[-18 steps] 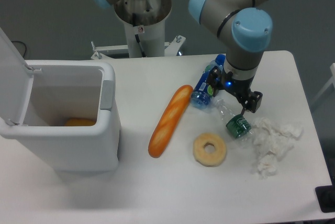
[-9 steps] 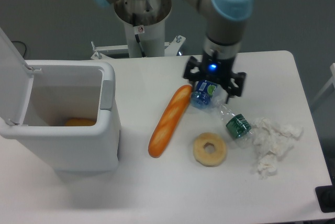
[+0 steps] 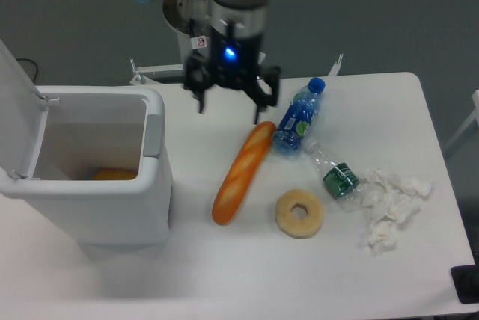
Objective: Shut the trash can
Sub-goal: 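Move the gripper up and over toward the raised trash can lid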
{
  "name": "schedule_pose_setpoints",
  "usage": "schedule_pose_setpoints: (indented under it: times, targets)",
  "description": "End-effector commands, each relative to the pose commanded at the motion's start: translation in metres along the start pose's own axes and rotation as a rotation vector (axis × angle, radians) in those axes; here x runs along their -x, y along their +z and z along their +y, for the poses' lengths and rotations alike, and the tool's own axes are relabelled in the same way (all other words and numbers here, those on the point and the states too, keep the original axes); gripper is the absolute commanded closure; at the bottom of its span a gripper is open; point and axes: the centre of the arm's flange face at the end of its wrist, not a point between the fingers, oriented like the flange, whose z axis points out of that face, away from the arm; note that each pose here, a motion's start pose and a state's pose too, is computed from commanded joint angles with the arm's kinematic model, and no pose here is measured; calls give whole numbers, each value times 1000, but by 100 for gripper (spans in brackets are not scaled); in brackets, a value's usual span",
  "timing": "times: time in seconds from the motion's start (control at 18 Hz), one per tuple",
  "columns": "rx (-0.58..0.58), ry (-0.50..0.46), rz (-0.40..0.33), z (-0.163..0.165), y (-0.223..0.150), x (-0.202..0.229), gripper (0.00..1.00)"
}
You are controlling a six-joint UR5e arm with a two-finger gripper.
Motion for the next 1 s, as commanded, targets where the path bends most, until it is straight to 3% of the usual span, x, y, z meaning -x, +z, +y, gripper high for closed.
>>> schedule_pose_setpoints:
  times: [0.17, 0.67, 1.0]
  targets:
    - [-51, -39, 8, -3, -25, -25, 0]
    - [-156, -128, 127, -17, -73, -107, 0]
    - [-180, -89, 247, -20, -83, -148, 0]
